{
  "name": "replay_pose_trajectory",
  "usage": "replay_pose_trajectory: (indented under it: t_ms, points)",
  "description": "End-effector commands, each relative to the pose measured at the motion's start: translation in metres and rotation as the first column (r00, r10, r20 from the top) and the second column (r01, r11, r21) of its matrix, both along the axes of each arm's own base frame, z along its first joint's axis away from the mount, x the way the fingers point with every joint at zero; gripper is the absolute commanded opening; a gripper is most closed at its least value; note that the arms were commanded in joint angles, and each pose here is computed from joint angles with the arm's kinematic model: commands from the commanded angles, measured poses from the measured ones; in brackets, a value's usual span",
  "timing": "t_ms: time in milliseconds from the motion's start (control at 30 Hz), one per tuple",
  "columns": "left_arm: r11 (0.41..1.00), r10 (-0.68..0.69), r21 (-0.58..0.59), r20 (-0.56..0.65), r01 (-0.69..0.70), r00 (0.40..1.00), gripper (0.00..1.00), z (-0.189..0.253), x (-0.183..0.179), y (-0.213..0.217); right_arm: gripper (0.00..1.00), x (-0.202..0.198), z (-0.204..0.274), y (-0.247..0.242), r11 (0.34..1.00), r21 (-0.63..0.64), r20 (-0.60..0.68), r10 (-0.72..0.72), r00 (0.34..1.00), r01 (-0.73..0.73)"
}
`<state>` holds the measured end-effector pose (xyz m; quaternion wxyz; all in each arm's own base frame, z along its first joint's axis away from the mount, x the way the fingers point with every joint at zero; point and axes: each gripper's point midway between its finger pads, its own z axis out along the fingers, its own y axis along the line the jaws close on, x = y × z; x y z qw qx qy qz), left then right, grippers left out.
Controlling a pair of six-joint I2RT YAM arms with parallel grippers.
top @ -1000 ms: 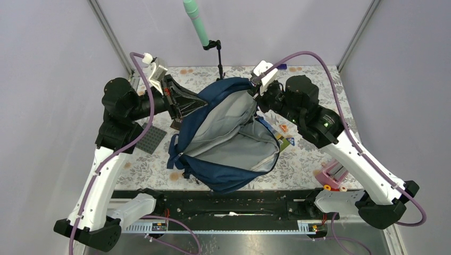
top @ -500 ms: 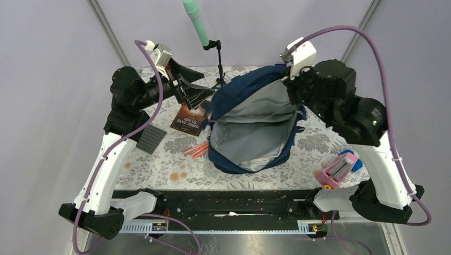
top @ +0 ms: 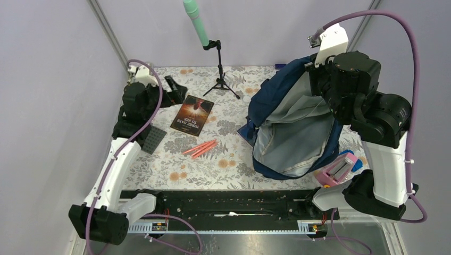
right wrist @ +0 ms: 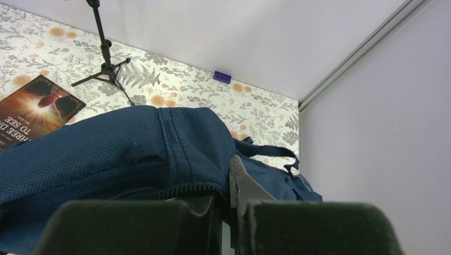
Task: Pack the student bag
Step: Pick up the book from the center of the board.
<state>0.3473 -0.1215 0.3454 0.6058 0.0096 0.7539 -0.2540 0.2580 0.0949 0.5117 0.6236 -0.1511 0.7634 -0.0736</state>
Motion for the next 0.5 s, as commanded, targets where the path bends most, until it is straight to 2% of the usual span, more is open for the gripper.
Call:
replay_pose_trajectory:
  t_ms: [0, 100, 233, 467]
  points:
    - [0.933, 0.358, 0.02, -0.135, -0.359, 0.924, 0.99, -0.062, 0.022, 0.077, 0.0, -0.002, 0.051, -0.01, 0.979, 0.2, 0.159, -0.069, 0.985, 0.036]
    - [0.913, 0.407, 0.076, -0.219, -0.401, 0.887, 0.99, -0.101, 0.033, 0.098, 0.0, -0.003, 0.049, -0.005, 0.977, 0.214, 0.154, -0.048, 0.987, 0.014]
    - [0.923, 0.382, 0.175, -0.346, -0.342, 0.857, 0.99, -0.153, 0.057, 0.11, 0.0, -0.003, 0.045, 0.003, 0.973, 0.23, 0.14, -0.012, 0.99, -0.021]
    - [0.961, 0.276, 0.136, -0.513, -0.241, 0.813, 0.99, -0.216, 0.082, 0.103, 0.0, -0.004, 0.037, 0.016, 0.967, 0.248, 0.108, 0.039, 0.993, -0.065]
